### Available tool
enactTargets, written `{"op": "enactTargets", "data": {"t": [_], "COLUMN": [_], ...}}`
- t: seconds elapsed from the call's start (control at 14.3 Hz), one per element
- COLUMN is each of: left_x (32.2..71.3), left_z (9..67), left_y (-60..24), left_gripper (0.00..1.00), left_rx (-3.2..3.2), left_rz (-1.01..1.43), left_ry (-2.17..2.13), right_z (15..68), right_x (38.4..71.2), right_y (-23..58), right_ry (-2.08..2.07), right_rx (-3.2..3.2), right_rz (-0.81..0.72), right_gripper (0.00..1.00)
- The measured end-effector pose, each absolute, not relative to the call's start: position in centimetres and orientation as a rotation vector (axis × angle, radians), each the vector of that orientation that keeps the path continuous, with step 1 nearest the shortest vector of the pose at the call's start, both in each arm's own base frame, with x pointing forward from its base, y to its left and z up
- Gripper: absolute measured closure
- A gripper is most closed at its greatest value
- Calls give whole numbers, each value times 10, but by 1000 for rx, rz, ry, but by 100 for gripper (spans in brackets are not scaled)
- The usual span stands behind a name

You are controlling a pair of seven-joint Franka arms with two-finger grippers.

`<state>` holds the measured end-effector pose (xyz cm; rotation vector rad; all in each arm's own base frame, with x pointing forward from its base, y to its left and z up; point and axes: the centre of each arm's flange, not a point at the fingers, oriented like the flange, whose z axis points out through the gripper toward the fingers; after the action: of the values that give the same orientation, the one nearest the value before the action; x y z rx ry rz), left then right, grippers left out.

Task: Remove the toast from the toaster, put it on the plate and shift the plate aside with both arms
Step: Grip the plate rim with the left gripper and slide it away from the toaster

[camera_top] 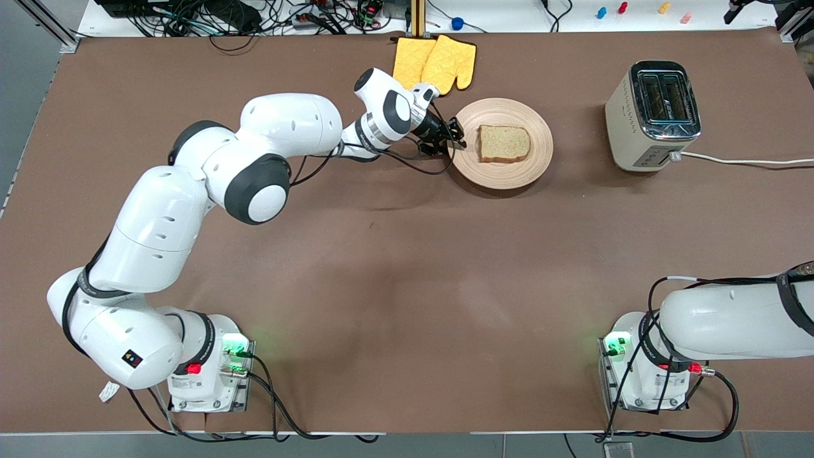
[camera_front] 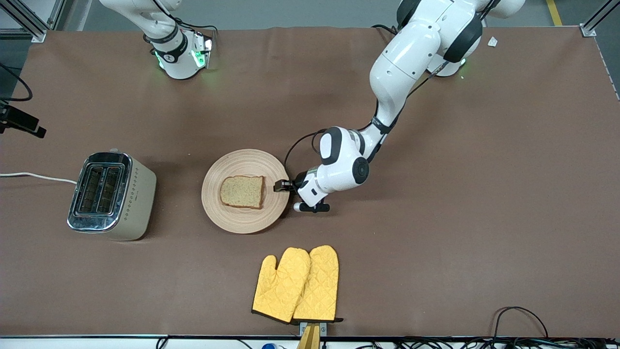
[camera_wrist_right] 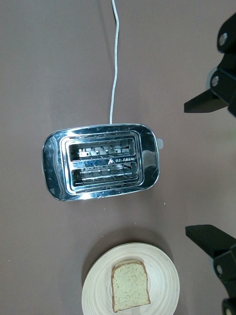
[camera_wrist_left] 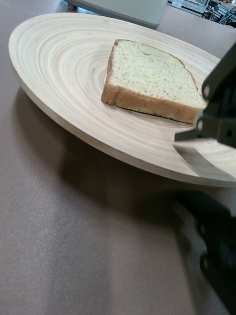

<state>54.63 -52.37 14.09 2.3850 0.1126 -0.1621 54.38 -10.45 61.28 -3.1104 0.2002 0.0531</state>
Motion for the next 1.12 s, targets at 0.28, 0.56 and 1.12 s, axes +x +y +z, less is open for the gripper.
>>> {"op": "enactTargets", "data": {"t": [0.28, 0.56, 1.12], "left_x": [553, 585, 690], "left_z": [154, 192, 292], "left_y": [-527, -505, -290], "left_gripper": [82, 85, 86], "left_rx": [2366, 2354, 2333], "left_rz": [-134, -116, -202], "left_ry": [95, 55, -212], "right_z": [612, 612, 612], "right_x": [549, 550, 550], "right_y": [-87, -81, -80], "right_ry": [163, 214, 221], "right_rx": [-3084, -3078, -3077], "right_rz": [31, 32, 33], "right_gripper": [0, 0, 0]}}
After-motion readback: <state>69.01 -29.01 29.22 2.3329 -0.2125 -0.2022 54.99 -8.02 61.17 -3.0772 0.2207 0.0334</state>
